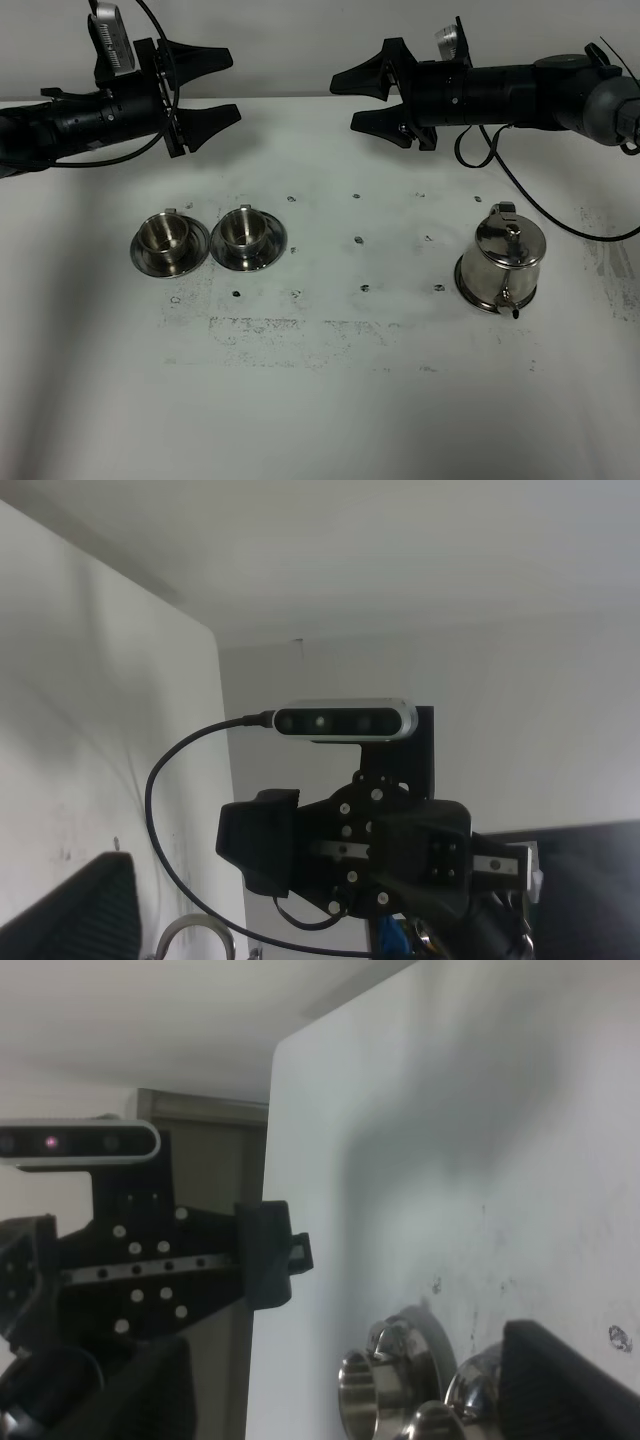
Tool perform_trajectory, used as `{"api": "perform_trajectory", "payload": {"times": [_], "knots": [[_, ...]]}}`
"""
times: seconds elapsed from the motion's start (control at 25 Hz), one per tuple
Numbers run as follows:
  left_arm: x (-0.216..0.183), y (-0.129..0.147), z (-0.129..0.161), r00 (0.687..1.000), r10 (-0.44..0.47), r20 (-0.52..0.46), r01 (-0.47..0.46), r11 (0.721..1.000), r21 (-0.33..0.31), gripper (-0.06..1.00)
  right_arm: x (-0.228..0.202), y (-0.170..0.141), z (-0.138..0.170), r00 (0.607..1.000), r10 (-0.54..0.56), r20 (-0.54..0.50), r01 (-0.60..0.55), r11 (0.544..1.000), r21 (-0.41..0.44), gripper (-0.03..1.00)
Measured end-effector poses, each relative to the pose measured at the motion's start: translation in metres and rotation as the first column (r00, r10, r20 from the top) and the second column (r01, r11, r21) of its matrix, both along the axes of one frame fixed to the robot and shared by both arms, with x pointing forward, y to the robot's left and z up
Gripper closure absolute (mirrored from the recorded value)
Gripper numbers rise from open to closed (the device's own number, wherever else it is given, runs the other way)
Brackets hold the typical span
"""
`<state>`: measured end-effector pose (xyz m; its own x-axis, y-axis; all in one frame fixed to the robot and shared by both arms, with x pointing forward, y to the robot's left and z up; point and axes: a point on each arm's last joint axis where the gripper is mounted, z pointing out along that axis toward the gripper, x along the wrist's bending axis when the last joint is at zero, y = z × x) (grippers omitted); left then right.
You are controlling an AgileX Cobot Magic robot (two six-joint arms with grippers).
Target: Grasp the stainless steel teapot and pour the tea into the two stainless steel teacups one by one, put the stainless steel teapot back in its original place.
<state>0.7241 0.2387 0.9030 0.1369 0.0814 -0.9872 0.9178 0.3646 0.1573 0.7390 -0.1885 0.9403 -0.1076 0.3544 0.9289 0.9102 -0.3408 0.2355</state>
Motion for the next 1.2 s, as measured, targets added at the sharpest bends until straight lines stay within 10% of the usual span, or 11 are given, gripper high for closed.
{"api": "perform_trajectory", "payload": {"times": [1.2], "knots": [[-0.003,0.011,0.013,0.998,-0.020,0.053,0.017,0.998,0.065,0.29,0.000,-0.007,-0.004,0.999,0.026,0.038,-0.023,0.998,-0.063,0.37]]}}
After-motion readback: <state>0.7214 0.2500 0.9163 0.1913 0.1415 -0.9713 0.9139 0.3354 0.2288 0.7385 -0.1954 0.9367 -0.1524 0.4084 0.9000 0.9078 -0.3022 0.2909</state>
